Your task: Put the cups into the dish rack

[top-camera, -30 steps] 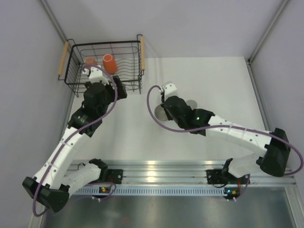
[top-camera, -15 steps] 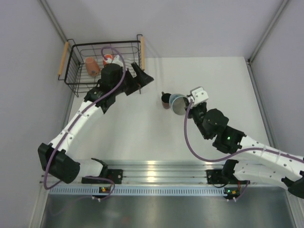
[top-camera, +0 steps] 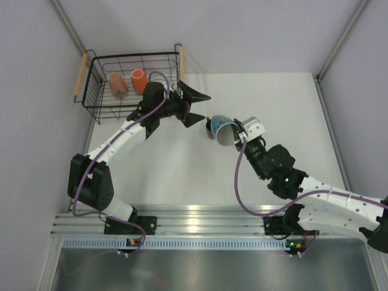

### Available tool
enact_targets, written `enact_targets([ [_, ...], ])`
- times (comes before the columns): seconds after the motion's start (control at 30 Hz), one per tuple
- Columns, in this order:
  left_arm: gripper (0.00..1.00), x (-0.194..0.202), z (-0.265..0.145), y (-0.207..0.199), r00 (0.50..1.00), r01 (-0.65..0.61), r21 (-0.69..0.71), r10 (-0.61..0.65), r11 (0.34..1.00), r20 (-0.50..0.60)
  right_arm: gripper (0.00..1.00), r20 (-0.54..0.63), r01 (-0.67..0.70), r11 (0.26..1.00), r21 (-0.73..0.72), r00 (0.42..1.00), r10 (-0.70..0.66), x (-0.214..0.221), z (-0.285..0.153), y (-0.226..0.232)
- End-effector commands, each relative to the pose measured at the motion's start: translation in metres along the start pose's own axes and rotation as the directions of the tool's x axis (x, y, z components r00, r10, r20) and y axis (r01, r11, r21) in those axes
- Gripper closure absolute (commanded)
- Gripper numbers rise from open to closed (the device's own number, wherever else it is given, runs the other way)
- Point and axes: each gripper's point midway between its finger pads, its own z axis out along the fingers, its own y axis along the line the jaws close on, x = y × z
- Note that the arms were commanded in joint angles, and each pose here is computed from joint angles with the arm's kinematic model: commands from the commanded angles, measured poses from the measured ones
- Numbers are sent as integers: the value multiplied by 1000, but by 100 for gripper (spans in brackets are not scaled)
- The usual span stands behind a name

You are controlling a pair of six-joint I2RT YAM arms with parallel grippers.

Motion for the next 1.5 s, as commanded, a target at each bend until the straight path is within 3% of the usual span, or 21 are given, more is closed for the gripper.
enact_targets([
  [0.0,1,11,3,-19,987,124,93,-113,988,-115,100,199,-75,997,17,977,71,-59,1,-10],
  [0.2,1,17,13,-1,952,257,60,-241,965,-190,100,201,-41,999,12,979,38,-58,6,-4],
  [0.47,1,25,1,-19,933,313,112,-283,943,-220,100,203,-60,998,-3,977,60,-59,13,4],
  [1.0,1,80,-7,-29,902,332,88,-289,939,-320,100,201,-41,999,-12,979,42,-64,19,7],
  [1.47,1,105,-13,-10,888,328,45,-292,943,-356,100,189,6,1000,14,982,-8,-68,31,8],
])
